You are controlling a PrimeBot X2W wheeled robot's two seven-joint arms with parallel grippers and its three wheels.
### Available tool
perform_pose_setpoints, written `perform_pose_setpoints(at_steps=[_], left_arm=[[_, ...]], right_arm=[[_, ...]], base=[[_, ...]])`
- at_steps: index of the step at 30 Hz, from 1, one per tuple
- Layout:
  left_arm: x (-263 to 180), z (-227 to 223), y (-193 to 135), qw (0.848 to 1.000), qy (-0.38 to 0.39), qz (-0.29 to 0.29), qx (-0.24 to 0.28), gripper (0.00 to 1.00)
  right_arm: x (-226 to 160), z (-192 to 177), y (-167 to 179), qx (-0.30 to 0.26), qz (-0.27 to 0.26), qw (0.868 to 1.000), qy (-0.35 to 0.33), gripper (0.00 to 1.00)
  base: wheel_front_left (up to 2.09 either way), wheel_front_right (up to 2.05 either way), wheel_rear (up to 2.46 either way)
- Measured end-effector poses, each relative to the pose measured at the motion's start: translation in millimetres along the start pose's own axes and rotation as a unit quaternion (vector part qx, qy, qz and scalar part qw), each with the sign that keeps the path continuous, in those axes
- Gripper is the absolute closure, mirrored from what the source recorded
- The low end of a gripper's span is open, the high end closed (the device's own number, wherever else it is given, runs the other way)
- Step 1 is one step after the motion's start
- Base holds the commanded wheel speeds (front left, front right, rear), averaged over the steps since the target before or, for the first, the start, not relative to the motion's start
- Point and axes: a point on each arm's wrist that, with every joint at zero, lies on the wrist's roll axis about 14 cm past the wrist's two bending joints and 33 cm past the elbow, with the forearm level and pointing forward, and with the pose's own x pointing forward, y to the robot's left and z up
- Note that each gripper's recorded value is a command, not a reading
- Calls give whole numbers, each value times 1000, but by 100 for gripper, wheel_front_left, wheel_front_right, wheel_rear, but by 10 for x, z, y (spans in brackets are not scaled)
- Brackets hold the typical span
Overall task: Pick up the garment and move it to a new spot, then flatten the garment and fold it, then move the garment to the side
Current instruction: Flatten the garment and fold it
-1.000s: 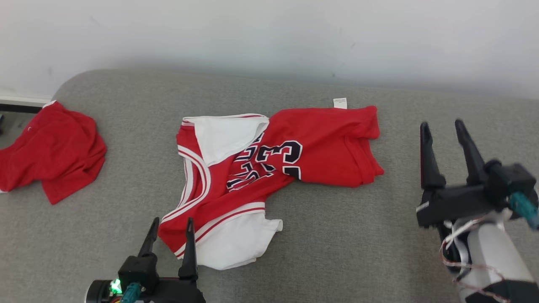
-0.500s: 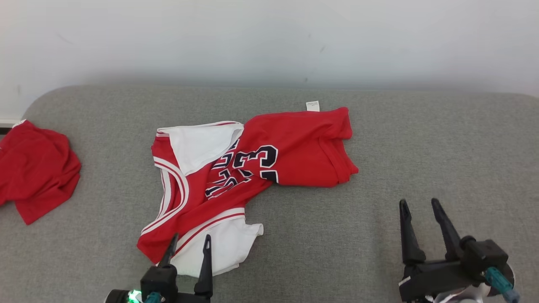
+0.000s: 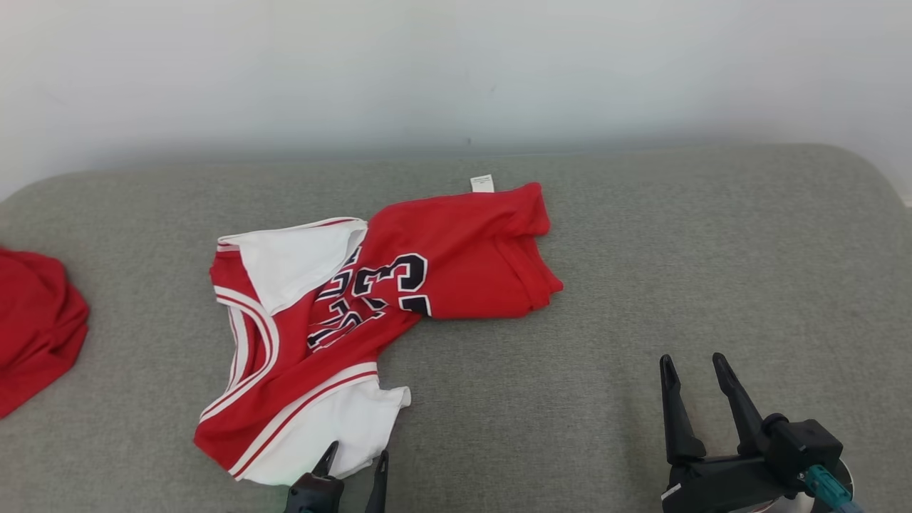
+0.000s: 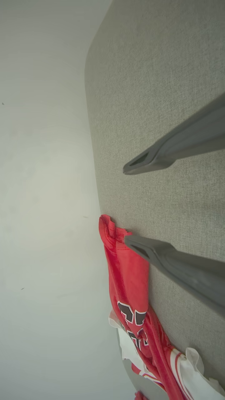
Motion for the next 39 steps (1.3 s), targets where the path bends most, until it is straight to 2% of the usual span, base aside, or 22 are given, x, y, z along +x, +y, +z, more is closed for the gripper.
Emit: perform_pose_setpoints(at_steps=[5, 6, 8, 17, 20, 25, 32, 39], left_arm=[[55, -113, -6, 999, 26, -4, 18, 0], [51, -123, 6, 999, 28, -2, 18, 52], [43, -117, 36, 999, 28, 3, 17, 100], [-106, -77, 276, 999, 15, 38, -9, 100], [-232, -63, 416, 998, 5, 56, -19, 100], [-541, -216, 640, 995, 33, 92, -24, 100], [-880, -399, 653, 990, 70, 110, -51, 100], [-983, -496, 555, 987, 93, 108, -70, 100]], right_arm=[[-58, 1, -56, 0, -9, 1000, 1, 0], [-62, 6, -54, 0, -9, 1000, 0, 0], [-56, 12, -39, 3, -7, 1000, -1, 0], [7, 21, 122, 15, 15, 1000, -3, 0], [-4, 4, 167, 21, 21, 1000, -1, 0], [-56, -50, 225, 28, 27, 999, 7, 0], [-20, -46, 285, 32, 36, 999, 7, 0], [-20, -99, 262, 31, 33, 999, 15, 0]], base=[[0, 0, 0], [0, 0, 0], [0, 0, 0], [0, 0, 0], [0, 0, 0], [0, 0, 0], [0, 0, 0], [0, 0, 0]])
